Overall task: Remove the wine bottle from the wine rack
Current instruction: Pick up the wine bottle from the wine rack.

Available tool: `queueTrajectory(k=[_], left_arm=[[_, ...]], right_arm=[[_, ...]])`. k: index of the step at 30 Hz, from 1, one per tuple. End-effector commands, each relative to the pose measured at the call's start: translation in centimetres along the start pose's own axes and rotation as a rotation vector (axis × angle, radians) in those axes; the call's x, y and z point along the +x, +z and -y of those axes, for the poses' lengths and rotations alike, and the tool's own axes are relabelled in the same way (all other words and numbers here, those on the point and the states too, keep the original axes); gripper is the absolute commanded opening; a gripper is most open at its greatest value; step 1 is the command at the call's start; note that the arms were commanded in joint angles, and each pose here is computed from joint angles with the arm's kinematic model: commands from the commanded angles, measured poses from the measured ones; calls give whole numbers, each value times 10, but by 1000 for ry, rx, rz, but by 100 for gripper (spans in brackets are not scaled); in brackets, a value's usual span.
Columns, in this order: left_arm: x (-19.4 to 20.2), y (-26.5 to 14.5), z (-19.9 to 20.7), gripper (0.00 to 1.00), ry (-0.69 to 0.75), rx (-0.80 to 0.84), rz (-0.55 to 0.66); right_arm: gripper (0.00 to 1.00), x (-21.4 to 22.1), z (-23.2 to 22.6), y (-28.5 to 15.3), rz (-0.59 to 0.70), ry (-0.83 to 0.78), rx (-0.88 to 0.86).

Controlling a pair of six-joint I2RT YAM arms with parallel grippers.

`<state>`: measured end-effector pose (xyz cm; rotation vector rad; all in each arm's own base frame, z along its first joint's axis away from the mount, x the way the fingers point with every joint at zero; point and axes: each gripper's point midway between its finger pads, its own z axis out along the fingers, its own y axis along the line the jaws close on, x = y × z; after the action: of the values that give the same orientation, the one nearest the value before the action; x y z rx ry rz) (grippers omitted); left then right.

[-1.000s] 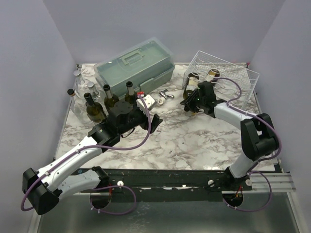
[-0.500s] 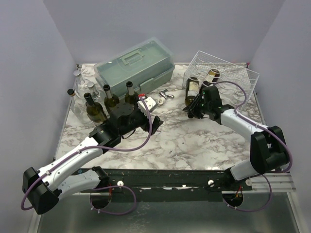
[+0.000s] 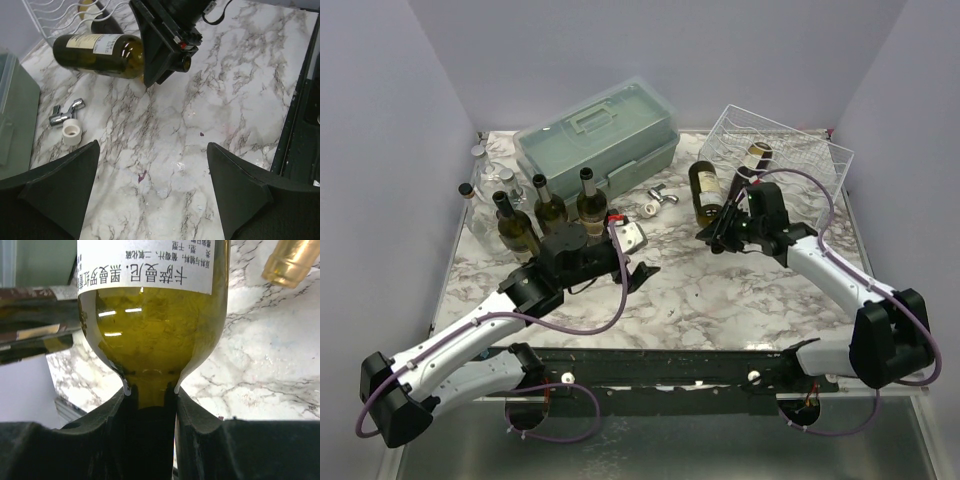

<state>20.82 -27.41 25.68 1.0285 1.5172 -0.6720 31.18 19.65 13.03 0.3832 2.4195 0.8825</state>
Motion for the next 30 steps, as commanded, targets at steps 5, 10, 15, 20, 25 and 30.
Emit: queueTrajectory(k=[5, 10, 15, 20, 25, 30], left_arm=[[-11, -7, 33, 91, 161, 156, 97], [-1, -7, 47, 95, 313, 205, 109], [12, -6, 55, 99, 511, 227, 131], [19, -4, 52, 99, 587, 211, 123], [20, 2, 44, 99, 598, 178, 94], [18, 8, 36, 99, 611, 151, 71]], right_arm=[[0, 5, -37, -33, -13, -159, -182], [0, 19, -38, -41, -98, -222, -206], [0, 23, -42, -50, -153, -322, -220], [0, 19, -46, -59, -154, -419, -229], [0, 20, -41, -63, -188, -525, -211], [0, 12, -34, -70, -197, -656, -165]])
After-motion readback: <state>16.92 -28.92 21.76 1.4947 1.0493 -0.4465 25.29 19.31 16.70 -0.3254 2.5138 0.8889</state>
